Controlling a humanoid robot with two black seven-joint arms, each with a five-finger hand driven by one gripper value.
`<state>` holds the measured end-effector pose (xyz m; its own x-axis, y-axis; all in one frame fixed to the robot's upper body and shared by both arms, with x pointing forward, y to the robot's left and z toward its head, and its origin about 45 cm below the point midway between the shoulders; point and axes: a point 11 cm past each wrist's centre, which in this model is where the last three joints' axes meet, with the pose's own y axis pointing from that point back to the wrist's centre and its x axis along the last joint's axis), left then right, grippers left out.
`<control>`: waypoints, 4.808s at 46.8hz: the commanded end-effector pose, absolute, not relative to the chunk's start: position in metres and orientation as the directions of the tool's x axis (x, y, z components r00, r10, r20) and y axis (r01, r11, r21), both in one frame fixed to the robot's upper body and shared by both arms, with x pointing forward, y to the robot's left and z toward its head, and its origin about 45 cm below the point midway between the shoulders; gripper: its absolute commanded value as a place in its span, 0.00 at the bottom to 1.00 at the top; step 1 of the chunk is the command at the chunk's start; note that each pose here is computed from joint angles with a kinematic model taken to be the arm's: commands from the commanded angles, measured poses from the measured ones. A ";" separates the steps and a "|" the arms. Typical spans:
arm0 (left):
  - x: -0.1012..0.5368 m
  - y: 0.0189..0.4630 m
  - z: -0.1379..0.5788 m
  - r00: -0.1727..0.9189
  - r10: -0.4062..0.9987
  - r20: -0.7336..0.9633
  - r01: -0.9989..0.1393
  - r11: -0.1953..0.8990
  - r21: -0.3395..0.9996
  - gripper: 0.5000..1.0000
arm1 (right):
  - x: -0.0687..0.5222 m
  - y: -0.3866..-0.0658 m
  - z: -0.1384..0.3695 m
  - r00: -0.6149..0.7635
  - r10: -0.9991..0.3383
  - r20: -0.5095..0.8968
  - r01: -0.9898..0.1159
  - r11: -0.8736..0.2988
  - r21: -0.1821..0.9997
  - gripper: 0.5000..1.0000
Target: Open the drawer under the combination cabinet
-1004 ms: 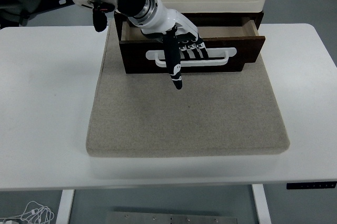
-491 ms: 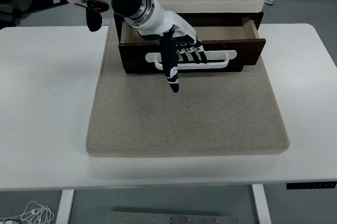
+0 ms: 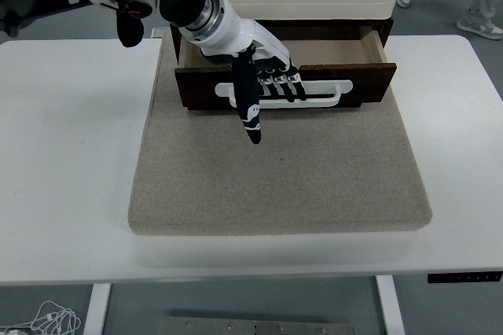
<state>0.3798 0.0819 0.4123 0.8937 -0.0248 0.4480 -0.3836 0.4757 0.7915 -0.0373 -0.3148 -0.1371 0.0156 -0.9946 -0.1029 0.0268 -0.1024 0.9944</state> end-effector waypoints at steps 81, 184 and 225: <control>0.423 0.153 0.639 0.790 0.511 0.339 -0.487 0.859 -0.159 1.00 | -0.037 -0.315 -0.137 0.016 -0.995 -0.103 0.027 -0.102 0.994 0.85; 0.546 0.372 0.382 -0.033 0.814 -0.580 -0.994 0.032 0.101 1.00 | -0.041 -0.315 -0.137 0.013 -0.995 -0.103 0.031 -0.102 0.994 0.85; 0.547 0.316 0.326 -0.021 0.728 -0.685 -0.980 0.119 0.157 1.00 | -0.043 -0.315 -0.137 0.017 -0.994 -0.105 0.037 -0.104 0.994 0.85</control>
